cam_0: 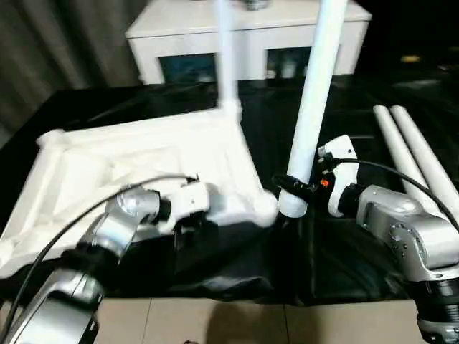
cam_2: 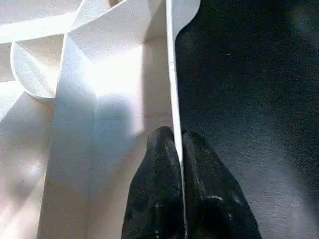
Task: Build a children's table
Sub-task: Insert table leg to table base
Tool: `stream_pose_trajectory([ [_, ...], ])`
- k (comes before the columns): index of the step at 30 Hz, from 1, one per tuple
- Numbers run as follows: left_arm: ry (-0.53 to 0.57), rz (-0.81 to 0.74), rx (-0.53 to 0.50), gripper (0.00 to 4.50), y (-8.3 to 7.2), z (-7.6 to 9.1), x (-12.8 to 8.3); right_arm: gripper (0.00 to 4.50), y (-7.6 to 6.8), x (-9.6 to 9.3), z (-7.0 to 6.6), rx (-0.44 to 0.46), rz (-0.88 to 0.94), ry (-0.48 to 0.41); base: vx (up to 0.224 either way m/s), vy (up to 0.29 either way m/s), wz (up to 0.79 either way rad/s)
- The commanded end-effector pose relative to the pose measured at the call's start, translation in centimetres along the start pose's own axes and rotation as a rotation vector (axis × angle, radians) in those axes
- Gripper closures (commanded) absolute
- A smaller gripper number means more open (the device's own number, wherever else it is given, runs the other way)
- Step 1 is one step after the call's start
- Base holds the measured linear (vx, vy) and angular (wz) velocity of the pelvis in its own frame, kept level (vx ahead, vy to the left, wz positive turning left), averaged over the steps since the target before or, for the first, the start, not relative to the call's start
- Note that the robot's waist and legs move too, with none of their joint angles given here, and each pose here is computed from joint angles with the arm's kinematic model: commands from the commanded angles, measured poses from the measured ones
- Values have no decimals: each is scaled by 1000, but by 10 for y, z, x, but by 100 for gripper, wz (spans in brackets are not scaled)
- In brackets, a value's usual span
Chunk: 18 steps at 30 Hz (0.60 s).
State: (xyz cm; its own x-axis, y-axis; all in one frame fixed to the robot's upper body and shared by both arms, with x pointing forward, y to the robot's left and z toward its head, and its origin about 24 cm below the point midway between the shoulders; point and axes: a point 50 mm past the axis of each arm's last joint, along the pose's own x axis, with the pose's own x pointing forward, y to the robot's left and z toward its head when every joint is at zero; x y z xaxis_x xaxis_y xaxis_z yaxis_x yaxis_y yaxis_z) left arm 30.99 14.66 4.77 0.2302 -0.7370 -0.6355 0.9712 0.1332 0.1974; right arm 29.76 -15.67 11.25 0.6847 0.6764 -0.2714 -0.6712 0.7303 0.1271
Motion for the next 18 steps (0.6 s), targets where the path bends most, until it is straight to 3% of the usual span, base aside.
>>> stream_pose_trajectory([
  [1,-32,5,11,450,-5,6,2,263,3,0,12,-24,17,-54,0,0,0],
  [6,-109,30,-60,385,-7,16,2,263,4,3,12,-20,26,-59,0,0,0],
  [9,-128,64,-21,346,-3,22,-1,263,4,4,12,-18,29,-61,0,0,0],
  [18,-55,56,-25,340,6,16,-3,263,5,6,12,-22,40,-62,0,0,0],
])
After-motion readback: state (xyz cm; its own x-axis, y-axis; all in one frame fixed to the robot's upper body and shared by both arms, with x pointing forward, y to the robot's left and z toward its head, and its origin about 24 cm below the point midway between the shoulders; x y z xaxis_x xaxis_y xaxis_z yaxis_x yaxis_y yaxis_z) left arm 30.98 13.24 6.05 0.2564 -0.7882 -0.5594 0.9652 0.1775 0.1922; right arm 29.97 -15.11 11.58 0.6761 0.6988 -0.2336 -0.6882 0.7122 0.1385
